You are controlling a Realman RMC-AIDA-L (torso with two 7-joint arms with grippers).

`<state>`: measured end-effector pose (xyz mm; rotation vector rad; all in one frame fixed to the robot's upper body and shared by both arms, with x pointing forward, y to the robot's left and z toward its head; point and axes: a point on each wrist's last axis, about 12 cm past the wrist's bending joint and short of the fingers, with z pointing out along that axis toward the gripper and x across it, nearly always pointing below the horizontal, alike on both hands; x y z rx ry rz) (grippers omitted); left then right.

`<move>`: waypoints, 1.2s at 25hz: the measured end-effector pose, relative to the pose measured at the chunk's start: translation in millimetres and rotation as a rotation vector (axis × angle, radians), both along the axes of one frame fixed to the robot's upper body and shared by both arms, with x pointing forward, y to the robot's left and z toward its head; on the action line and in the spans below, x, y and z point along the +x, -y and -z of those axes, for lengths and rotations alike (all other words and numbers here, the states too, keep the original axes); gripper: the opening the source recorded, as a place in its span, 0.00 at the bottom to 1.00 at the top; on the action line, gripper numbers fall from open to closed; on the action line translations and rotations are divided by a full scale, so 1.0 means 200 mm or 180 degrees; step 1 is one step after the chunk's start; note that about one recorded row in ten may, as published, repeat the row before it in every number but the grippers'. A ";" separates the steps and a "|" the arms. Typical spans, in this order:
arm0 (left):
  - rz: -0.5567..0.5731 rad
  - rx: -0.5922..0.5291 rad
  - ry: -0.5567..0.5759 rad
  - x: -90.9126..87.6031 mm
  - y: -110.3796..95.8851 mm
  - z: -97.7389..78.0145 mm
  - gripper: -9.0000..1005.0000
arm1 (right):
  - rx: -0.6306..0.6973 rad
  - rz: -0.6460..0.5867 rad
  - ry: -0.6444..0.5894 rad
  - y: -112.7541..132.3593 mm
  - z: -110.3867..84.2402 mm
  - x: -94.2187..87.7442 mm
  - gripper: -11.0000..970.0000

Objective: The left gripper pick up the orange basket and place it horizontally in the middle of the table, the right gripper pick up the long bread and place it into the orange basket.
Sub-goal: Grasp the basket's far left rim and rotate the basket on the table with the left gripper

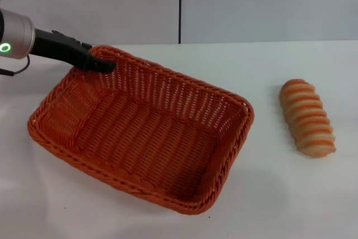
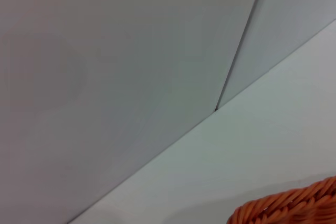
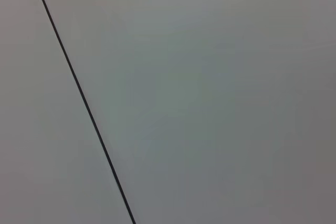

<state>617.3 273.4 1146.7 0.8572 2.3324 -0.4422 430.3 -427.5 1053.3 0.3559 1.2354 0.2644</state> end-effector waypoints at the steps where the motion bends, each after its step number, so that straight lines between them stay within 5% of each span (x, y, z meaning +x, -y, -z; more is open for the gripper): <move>1: 0.0009 0.0000 -0.0010 0.00 0.00 0.00 0.73 | 0.0004 0.0014 -0.0010 0.00 0.00 0.00 0.75; 7: 0.0126 0.0097 -0.0026 0.00 0.05 0.02 0.73 | 0.0008 0.0059 -0.0015 0.02 0.00 0.00 0.75; 15: 0.0139 0.0108 0.0118 0.01 0.06 -0.01 0.52 | 0.0039 0.0088 -0.0074 0.01 0.01 0.04 0.75; 20: 0.0134 0.0114 0.0149 0.02 0.07 -0.01 0.30 | 0.0049 0.0112 -0.0107 0.01 0.02 0.04 0.75; 30: -0.0097 -0.0026 -0.0006 0.02 0.04 -0.01 0.22 | 0.0085 0.0192 -0.0091 0.03 0.01 0.04 0.75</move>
